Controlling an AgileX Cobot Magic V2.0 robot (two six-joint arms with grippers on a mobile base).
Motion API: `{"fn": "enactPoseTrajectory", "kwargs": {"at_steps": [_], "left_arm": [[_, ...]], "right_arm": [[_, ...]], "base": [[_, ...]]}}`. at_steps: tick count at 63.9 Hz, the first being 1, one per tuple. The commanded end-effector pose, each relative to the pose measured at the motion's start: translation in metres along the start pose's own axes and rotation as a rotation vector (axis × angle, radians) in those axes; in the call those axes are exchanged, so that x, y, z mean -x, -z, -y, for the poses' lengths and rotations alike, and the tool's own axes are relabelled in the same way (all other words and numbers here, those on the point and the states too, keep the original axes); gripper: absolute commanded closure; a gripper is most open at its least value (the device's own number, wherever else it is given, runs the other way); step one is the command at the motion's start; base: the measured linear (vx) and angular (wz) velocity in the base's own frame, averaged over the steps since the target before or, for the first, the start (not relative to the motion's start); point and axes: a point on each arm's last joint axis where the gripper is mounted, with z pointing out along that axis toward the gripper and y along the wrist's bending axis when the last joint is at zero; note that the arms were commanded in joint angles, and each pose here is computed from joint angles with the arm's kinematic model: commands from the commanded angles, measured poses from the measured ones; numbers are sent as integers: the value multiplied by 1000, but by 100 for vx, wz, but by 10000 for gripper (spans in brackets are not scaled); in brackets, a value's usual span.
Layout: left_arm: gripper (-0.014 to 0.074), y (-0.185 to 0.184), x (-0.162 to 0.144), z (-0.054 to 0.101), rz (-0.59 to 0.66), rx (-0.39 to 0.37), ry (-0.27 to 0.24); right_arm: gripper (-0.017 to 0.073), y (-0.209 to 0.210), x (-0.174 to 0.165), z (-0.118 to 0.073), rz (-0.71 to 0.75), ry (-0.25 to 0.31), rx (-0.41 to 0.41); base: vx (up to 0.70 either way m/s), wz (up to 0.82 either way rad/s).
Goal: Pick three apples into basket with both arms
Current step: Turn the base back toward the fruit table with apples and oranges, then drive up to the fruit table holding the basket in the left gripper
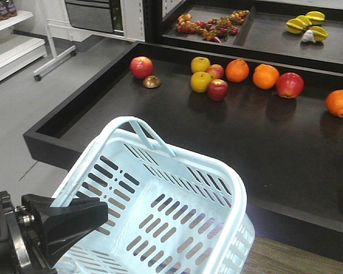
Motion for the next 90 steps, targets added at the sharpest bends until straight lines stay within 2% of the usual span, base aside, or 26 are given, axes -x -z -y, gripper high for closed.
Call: {"fn": "enactPoseTrajectory", "kwargs": {"at_steps": [1,90], "left_arm": [[600,5,17,5,104,-5,22],[600,5,17,5,104,-5,22]], "right_arm": [[564,0,5,-1,71,15,17],[564,0,5,-1,71,15,17]], "base": [[6,-20],[9,-14]]}}
